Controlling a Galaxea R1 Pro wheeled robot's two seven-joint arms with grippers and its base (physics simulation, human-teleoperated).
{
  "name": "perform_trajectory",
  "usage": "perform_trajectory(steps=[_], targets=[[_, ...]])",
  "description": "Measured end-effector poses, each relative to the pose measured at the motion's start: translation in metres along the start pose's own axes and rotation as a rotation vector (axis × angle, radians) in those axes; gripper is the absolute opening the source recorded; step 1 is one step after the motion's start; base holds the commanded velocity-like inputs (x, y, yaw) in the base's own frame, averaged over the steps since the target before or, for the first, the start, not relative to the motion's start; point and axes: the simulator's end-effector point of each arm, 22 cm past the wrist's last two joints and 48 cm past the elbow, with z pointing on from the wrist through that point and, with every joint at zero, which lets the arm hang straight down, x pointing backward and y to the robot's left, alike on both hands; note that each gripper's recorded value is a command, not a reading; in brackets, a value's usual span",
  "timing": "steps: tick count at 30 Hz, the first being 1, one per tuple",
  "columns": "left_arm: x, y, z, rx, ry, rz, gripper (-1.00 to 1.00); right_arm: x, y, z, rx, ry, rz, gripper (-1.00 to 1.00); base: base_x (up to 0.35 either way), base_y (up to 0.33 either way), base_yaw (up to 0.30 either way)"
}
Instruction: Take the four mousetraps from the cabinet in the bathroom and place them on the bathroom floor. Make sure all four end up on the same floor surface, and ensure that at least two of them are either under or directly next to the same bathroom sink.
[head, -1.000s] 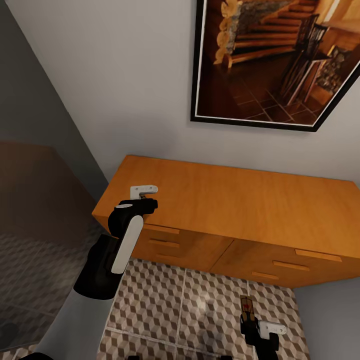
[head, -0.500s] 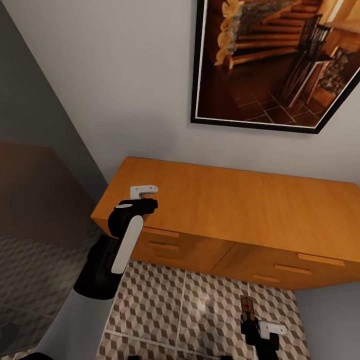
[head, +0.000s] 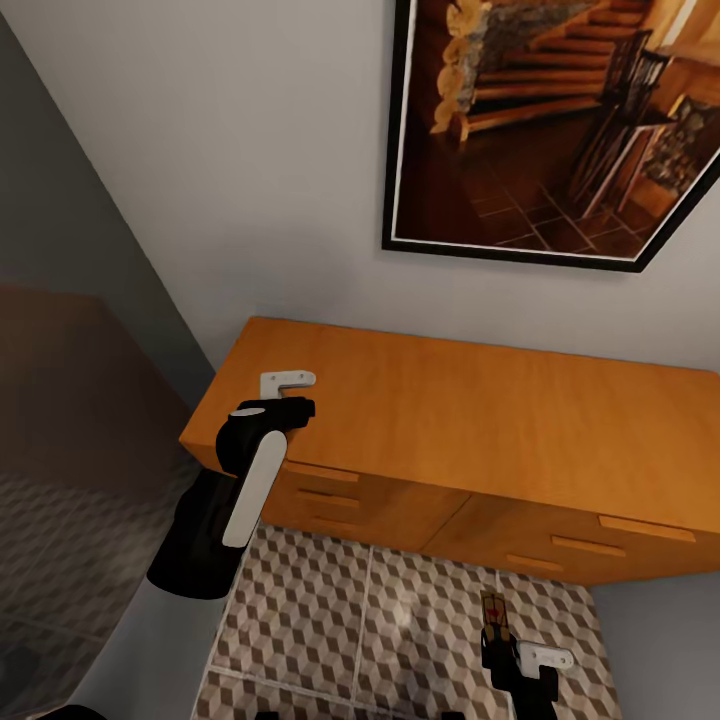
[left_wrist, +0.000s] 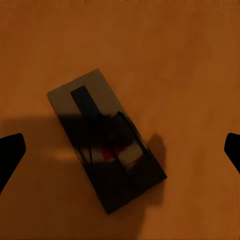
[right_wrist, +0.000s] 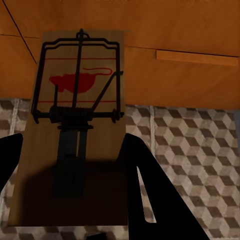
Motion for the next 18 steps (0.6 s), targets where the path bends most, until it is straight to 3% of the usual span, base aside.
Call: perform_trajectory(steps=[18], targets=[[0.0004,-0.0002,0.0,0.001,0.001,-0.001,1.0,0.0003,0.0,-0.0001,0.0,0.001,0.0,-1.0,0.008,0.0,0.0]])
